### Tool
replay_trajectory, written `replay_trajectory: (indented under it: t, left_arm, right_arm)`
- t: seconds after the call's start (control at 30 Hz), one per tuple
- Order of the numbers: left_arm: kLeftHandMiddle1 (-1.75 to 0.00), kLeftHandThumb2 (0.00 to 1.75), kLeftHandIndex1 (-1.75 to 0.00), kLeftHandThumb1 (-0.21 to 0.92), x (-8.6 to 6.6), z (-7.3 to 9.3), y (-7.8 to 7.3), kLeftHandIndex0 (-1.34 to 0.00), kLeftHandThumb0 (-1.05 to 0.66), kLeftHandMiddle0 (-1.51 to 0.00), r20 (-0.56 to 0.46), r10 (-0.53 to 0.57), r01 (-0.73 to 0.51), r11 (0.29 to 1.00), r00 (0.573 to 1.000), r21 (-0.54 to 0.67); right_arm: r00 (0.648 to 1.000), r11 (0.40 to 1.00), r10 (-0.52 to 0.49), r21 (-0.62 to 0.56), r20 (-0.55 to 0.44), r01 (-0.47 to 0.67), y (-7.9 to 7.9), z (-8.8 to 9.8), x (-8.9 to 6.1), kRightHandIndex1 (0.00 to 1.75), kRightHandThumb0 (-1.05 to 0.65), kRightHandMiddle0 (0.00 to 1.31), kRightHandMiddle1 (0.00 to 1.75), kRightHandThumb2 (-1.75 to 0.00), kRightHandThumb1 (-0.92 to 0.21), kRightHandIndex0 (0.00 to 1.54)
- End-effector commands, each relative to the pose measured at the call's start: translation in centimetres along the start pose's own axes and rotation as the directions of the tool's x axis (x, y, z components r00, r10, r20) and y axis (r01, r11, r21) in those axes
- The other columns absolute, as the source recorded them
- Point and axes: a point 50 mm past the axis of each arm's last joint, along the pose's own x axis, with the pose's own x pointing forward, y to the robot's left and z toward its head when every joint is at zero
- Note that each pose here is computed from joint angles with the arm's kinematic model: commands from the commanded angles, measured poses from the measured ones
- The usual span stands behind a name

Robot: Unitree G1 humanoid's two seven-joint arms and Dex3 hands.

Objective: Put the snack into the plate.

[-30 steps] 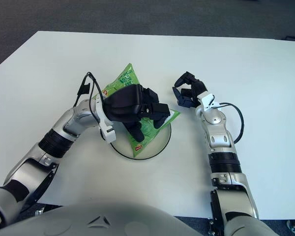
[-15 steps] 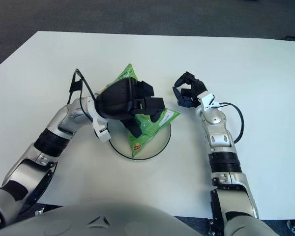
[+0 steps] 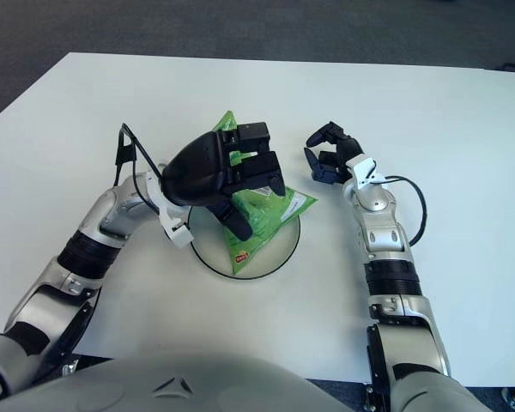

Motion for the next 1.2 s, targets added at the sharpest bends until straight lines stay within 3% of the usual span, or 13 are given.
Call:
replay_trajectory:
  t: [0.0,0.17,0.27,0.37,0.77,0.9,1.0,1.17]
  left_arm:
    - [-0.37,0.95,-0.63,0.92,-0.3,-0.1,0.6,0.0,-0.78,0.0,-0.016,-0.021,0.022,0.996,1.0,0.086]
    - [-0.16,1.02,-0.38,0.92,-0.5,-0.5,1.3,0.0,-0.84,0.0,-0.028,-0.002,0.007,0.987,1.0,0.162]
    - [-0.06,0.98,-0.24,0.92,-0.9,-0.9,1.7,0.0,-0.89,0.0,-0.052,0.015,-0.005,0.981,0.999,0.194]
    - [-0.02,0.92,-0.16,0.92,-1.1,-1.1,1.8,0.0,-0.94,0.0,-0.069,0.02,-0.005,0.976,0.997,0.217]
    - [0.0,0.93,-0.01,0.92,-2.2,-3.1,2.3,0.0,-1.0,0.0,-0.169,0.056,-0.006,0.959,0.984,0.284]
    - [0.0,0.93,0.0,0.92,-3.4,-5.2,2.5,0.0,-1.03,0.0,-0.233,0.09,-0.02,0.958,0.968,0.285]
    - [0.0,0.91,0.0,0.92,-5.1,-7.0,3.0,0.0,-1.04,0.0,-0.288,0.1,-0.02,0.964,0.952,0.266]
    - [0.0,0.91,0.0,0.92,-6.8,-7.6,3.6,0.0,-1.05,0.0,-0.349,0.095,-0.024,0.979,0.932,0.202]
  right_arm:
    - [0.978,0.997,0.065,0.057,-0.2,-0.055,2.0,-4.5,-1.3,1.73,-0.41,0.42,1.73,-1.01,-0.56,0.86]
    - [0.989,0.999,0.02,0.037,-0.146,-0.014,2.8,-4.4,-1.3,1.74,-0.41,0.43,1.74,-1.01,-0.56,0.94]
    - [0.992,0.999,0.001,0.04,-0.124,0.004,3.0,-4.5,-1.3,1.75,-0.42,0.44,1.75,-1.04,-0.54,1.01]
    - [0.989,0.998,0.033,0.049,-0.142,-0.026,1.7,-5.2,-1.9,1.75,-0.42,0.45,1.75,-1.04,-0.53,1.05]
    - [0.983,0.997,0.075,0.029,-0.165,-0.072,2.2,-4.2,-1.6,1.75,-0.39,0.36,1.75,-0.89,-0.66,0.94]
    - [0.983,0.997,0.071,0.015,-0.168,-0.07,2.3,-3.9,-1.6,1.75,-0.39,0.36,1.75,-0.88,-0.66,0.94]
    - [0.984,0.997,0.065,-0.023,-0.163,-0.07,2.3,-3.8,-1.6,1.75,-0.4,0.37,1.75,-0.9,-0.65,0.98]
    - [0.984,0.993,0.073,-0.078,-0.164,-0.086,2.5,-3.7,-1.5,1.75,-0.4,0.38,1.75,-0.92,-0.63,1.06]
